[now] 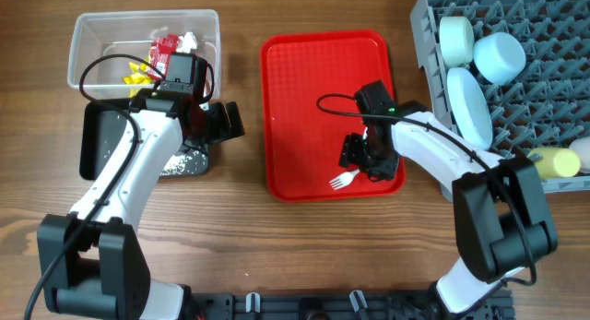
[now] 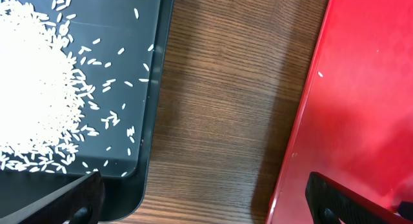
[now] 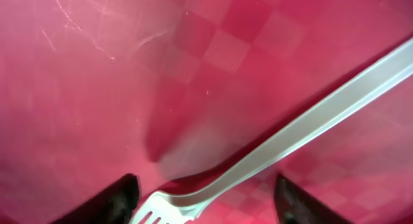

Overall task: Sort waste into correct bins and load items into the dishwasher rack
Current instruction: 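Grasp the white plastic fork on the red tray with the right gripper, then carry the white fork to the grey rack's right edge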

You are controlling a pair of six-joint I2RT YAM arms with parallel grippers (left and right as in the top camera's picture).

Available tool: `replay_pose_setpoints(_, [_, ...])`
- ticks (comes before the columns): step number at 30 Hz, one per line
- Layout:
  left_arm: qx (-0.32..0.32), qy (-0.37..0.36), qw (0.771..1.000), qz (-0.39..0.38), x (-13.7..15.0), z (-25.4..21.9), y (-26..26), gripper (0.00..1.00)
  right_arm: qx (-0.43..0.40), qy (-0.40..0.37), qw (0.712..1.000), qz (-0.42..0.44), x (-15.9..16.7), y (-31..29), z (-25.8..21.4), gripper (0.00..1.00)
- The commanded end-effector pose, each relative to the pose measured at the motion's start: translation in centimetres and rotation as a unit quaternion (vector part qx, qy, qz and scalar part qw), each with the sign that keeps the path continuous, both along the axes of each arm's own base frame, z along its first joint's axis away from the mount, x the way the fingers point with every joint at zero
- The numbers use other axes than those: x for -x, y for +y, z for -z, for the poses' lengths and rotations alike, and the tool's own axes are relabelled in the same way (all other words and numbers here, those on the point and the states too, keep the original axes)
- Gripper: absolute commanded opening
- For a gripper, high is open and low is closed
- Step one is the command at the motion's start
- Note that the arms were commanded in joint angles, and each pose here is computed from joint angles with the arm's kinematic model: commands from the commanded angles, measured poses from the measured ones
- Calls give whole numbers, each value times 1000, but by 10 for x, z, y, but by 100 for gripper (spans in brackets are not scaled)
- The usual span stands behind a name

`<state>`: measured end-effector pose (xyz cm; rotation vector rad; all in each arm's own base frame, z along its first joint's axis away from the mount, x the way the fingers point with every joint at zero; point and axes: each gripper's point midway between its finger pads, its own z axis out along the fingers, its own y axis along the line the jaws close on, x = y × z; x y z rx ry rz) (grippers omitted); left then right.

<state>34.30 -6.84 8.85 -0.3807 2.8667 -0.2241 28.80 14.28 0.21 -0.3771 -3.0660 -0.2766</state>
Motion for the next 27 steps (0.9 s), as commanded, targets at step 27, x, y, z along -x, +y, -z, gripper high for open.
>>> replay_pose_setpoints(27, [5,4,1000,-2,2,2,-2,100,151,-448,806,356,25,-161,-276,4])
